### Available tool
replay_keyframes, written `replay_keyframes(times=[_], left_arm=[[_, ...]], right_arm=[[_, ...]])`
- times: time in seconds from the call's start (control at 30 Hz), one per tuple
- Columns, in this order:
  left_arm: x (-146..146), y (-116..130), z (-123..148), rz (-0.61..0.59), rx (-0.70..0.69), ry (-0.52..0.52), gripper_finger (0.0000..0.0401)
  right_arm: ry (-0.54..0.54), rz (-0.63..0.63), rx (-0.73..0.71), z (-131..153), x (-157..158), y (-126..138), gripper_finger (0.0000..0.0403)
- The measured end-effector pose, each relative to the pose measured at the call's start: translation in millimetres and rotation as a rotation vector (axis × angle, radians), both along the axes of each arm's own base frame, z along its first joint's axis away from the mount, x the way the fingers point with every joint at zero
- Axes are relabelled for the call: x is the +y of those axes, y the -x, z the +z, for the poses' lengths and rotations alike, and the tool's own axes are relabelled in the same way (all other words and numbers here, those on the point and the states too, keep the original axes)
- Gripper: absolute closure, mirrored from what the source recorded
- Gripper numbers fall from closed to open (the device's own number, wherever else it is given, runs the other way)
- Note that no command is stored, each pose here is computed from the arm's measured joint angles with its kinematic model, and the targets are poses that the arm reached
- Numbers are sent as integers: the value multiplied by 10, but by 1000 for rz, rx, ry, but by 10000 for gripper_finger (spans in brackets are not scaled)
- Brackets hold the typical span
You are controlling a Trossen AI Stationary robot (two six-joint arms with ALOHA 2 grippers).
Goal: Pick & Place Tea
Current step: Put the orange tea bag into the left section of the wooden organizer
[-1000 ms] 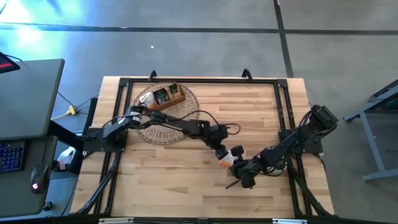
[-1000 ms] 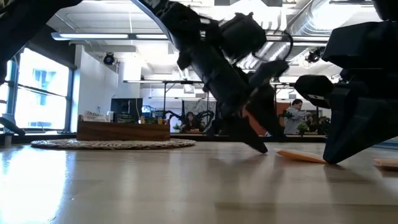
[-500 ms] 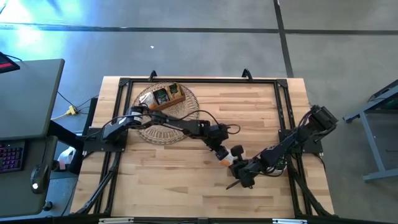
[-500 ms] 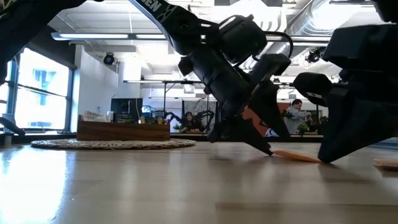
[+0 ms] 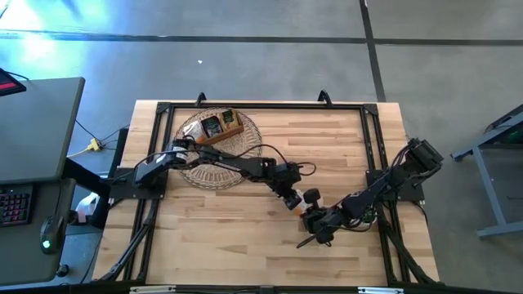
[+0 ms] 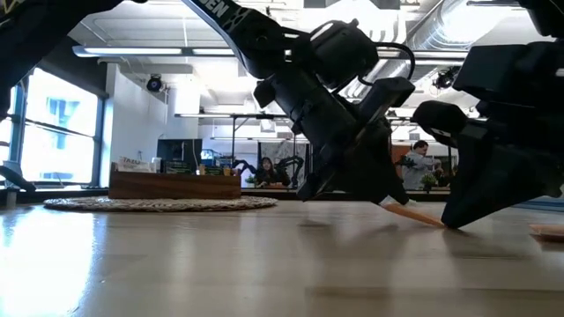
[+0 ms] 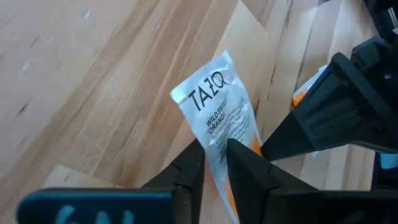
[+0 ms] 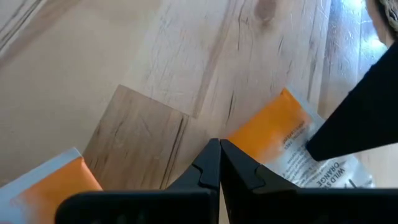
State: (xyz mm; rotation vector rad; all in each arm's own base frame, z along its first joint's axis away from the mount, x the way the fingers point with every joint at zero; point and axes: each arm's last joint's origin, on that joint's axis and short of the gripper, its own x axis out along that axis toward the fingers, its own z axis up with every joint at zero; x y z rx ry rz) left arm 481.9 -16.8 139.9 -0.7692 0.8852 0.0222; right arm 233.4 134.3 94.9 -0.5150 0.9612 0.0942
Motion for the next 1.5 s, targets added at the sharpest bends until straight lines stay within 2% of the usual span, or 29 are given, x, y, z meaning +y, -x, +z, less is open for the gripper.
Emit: replay_keyframes(times=[0.23, 0.33, 0.5, 0.67, 0.87, 1.0, 1.07, 1.17, 1.27, 1.33, 1.5], left_arm=[[25, 0, 1, -6, -4, -9, 392], [24, 3, 18, 2, -7, -31, 394], [21, 50, 331, 21, -60, -96, 399], [17, 229, 620, 77, -3, -211, 400], [-94, 765, 1205, 284, 158, -525, 400], [-239, 1203, 1586, 422, 208, -649, 401], [-313, 1501, 1790, 499, 228, -719, 401], [-382, 1866, 2008, 635, 214, -796, 401], [-387, 2169, 2063, 735, 228, -835, 401], [-338, 2329, 2028, 794, 255, -816, 401], [-129, 2659, 1665, 911, 360, -786, 401]], right_arm=[[-17, 14, -14, 32, 29, 6, 399], [-31, 34, -24, 113, 50, 42, 395], [-104, 63, -99, 433, 58, 110, 398], [-158, 102, -149, 775, -25, 238, 399], [-225, 179, -239, 1153, -126, 413, 392], [-237, 178, -282, 1312, -211, 529, 392], [-244, 170, -282, 1352, -247, 582, 395], [-246, 163, -290, 1402, -289, 640, 399], [-219, 154, -296, 1421, -320, 672, 401], [-189, 149, -307, 1434, -339, 685, 399], [-158, 129, -317, 1435, -352, 686, 393]])
